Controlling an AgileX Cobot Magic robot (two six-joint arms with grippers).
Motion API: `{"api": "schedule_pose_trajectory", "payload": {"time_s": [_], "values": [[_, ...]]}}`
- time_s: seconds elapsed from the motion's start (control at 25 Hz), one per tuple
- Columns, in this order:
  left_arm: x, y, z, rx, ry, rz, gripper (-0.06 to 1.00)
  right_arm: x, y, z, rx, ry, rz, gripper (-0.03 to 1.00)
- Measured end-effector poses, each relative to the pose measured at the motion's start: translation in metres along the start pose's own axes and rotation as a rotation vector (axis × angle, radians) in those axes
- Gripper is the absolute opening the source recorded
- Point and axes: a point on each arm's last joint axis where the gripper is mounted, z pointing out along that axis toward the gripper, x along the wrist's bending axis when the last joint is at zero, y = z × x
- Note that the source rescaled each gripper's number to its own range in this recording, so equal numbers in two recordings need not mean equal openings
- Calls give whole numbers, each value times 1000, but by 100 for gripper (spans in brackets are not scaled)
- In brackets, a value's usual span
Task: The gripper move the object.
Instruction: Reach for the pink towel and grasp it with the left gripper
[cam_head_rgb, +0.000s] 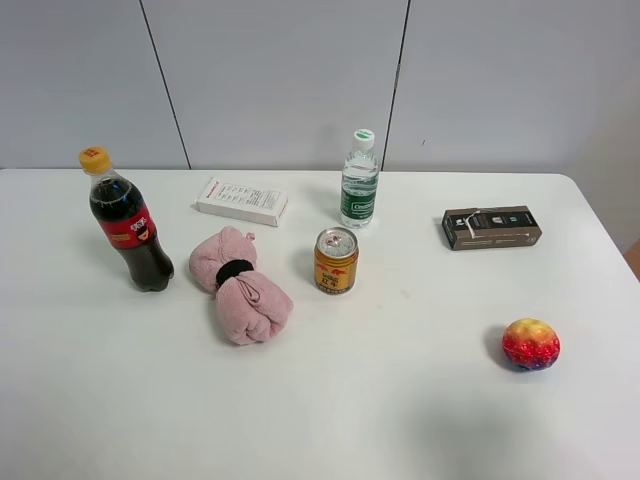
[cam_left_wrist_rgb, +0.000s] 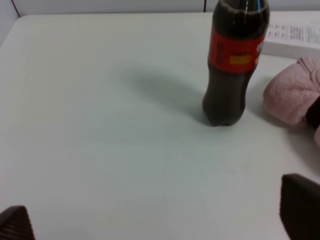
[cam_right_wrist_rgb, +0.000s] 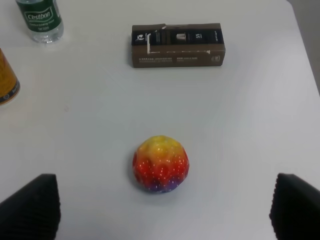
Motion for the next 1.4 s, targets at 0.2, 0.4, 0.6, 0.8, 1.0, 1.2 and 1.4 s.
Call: {"api": "schedule_pose_trajectory", "payload": {"time_s": [0.2,0.4,0.6,0.8,1.0,1.2,1.4], "values": [[0,0,0,0,0,0,100,0,0,0,0,0,0,100],[0,0,0,0,0,0,100,0,0,0,0,0,0,100],[0,0,0,0,0,0,100,0,0,0,0,0,0,100],[0,0,0,0,0,0,100,0,0,0,0,0,0,100],[0,0,0,0,0,0,100,0,0,0,0,0,0,100],[-1,0,0,0,-13,-43,100,0,0,0,0,0,0,100],[-6,10,10,47,-62,-228,100,0,0,0,0,0,0,100]]}}
